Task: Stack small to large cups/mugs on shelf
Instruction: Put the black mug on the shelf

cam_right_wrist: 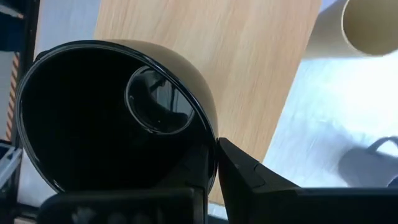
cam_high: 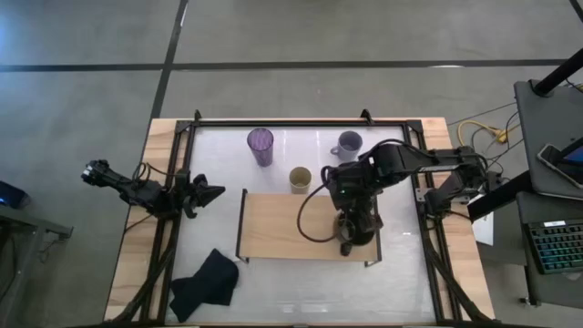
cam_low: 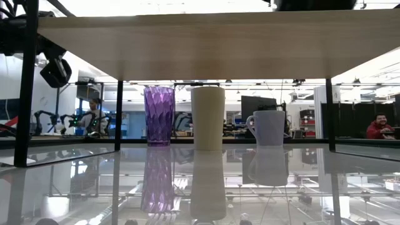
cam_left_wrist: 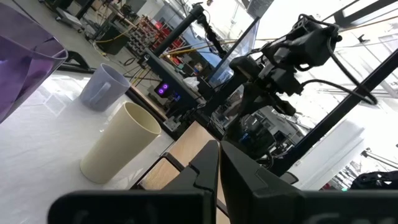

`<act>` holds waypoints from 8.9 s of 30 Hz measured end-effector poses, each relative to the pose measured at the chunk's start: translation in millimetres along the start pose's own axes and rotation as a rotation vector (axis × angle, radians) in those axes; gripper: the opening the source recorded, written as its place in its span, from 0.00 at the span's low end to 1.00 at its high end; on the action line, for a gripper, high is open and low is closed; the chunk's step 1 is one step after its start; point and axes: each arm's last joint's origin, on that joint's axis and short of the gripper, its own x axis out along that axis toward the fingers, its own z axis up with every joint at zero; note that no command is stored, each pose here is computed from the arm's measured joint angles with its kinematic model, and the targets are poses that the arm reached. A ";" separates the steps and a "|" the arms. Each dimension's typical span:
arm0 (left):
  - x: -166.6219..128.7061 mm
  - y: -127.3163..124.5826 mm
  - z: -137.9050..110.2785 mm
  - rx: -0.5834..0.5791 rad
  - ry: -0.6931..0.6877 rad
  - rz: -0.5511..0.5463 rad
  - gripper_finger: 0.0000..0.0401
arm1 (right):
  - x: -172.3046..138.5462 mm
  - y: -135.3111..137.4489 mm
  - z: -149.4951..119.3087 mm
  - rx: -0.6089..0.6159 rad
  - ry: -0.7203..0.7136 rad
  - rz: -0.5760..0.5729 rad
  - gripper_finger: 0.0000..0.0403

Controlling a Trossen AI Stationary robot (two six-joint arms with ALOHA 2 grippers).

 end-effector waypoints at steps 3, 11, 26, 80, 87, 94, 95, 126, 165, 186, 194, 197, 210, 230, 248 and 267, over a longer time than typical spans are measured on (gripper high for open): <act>0.0 0.0 0.0 0.000 0.000 0.001 0.00 | -4.6 0.9 -6.3 0.035 -0.015 -0.002 0.04; 0.2 0.9 0.2 0.004 -0.017 0.028 0.00 | 6.9 0.6 -12.0 0.072 0.034 0.002 0.04; 6.1 -38.3 39.8 0.130 -0.215 -0.153 0.00 | 9.9 1.1 -17.1 0.088 0.055 0.009 0.04; 298.3 -156.5 -77.3 0.410 0.400 -0.122 0.00 | 6.8 -3.6 -21.6 0.067 0.049 0.006 0.05; 313.3 -158.9 -89.1 0.401 0.373 -0.123 0.00 | 6.3 -3.6 -21.7 0.063 0.044 0.006 0.09; 318.0 -161.0 -98.8 0.399 0.381 -0.128 0.00 | 6.4 -3.8 -21.7 0.059 0.045 0.001 0.09; 318.2 -161.1 -99.5 0.398 0.382 -0.128 0.00 | 6.4 -3.9 -21.6 0.058 0.045 -0.003 0.09; 319.9 -164.5 -96.5 0.376 0.333 -0.163 0.00 | -8.9 -5.6 -22.8 0.034 -0.010 -0.035 0.10; 309.3 -155.1 -101.1 0.414 0.385 -0.021 0.00 | -40.3 0.0 -40.3 0.161 -0.125 -0.039 0.10; 315.3 -158.9 -97.2 0.381 0.326 -0.055 0.00 | -38.3 -0.2 -40.3 0.162 -0.117 -0.042 0.10; 315.2 -157.7 -97.5 0.381 0.326 -0.058 0.00 | -38.3 -0.3 -40.3 0.165 -0.117 -0.044 0.10; 315.2 -155.7 -98.1 0.383 0.332 -0.057 0.00 | -38.2 0.9 -40.2 0.169 -0.118 -0.004 0.10; 318.1 -149.7 -95.5 0.381 0.348 -0.068 0.00 | -39.3 11.1 -40.8 0.284 -0.117 0.083 0.10; 322.8 -144.7 -90.3 0.372 0.377 -0.125 0.00 | -36.6 42.8 -40.5 0.456 -0.093 0.083 0.10; 301.1 -139.3 -65.4 0.528 0.494 0.085 0.00 | -17.3 57.9 -42.0 0.513 -0.043 0.020 0.10; 302.3 -128.3 -43.3 0.535 0.433 0.116 0.00 | -41.0 33.5 -97.7 0.737 -0.153 -0.053 0.10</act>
